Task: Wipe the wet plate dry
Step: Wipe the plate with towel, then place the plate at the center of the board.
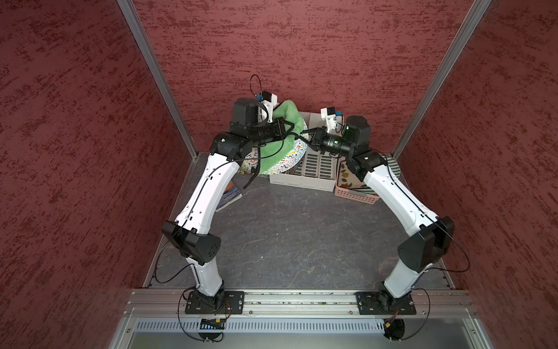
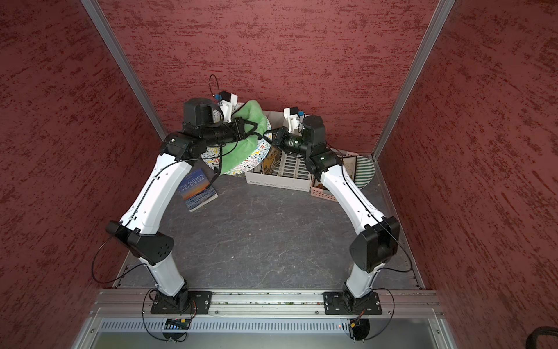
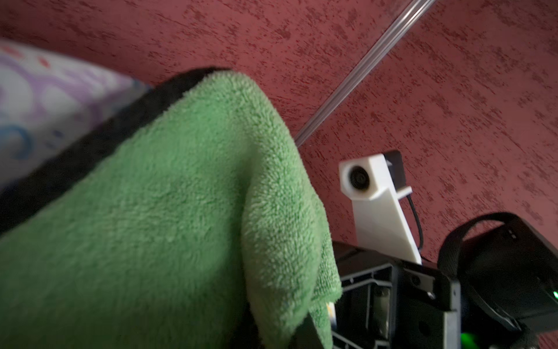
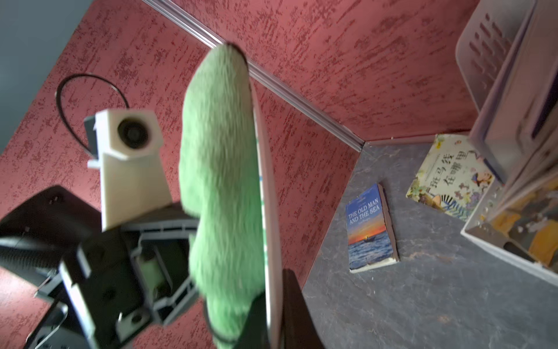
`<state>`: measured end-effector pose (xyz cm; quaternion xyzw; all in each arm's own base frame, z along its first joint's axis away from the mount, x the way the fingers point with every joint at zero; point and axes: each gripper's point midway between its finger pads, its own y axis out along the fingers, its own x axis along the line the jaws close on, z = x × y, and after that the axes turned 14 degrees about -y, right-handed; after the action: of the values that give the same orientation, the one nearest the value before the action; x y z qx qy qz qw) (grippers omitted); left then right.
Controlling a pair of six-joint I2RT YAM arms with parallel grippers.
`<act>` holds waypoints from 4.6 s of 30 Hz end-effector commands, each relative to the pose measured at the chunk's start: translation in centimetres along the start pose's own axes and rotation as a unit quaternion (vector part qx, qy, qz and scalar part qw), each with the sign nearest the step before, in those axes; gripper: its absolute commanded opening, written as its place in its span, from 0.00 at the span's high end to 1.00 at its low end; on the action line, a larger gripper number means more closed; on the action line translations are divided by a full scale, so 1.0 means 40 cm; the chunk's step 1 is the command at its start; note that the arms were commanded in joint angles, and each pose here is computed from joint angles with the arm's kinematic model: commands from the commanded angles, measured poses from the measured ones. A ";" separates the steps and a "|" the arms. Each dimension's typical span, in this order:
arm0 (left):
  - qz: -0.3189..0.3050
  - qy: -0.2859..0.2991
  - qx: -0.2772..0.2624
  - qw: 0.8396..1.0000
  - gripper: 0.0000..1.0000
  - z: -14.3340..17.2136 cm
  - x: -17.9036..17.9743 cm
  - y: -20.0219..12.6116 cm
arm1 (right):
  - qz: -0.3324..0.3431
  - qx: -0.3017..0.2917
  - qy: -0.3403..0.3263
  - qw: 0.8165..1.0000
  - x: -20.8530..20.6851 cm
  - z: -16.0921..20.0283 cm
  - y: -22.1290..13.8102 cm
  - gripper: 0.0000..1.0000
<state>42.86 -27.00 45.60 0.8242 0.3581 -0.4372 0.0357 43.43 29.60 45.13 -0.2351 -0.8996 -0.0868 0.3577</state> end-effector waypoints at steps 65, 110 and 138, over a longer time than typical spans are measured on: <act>0.526 -0.198 0.032 0.826 1.00 -0.154 -0.398 -0.081 | -0.110 -0.260 -0.006 0.959 0.028 -0.450 -0.266 1.00; 0.028 -0.032 -0.036 0.998 1.00 0.012 0.121 -0.177 | 0.114 0.183 -0.074 0.974 -0.262 0.476 -0.261 1.00; 0.005 -0.074 -0.006 0.997 1.00 0.102 0.210 -0.123 | 0.344 0.350 -0.074 0.868 -0.660 0.717 -0.260 0.49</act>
<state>39.92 -19.92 36.61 0.7770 0.3602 -0.5134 0.0541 35.22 21.78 3.27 -0.3456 -0.7552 0.3666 0.4193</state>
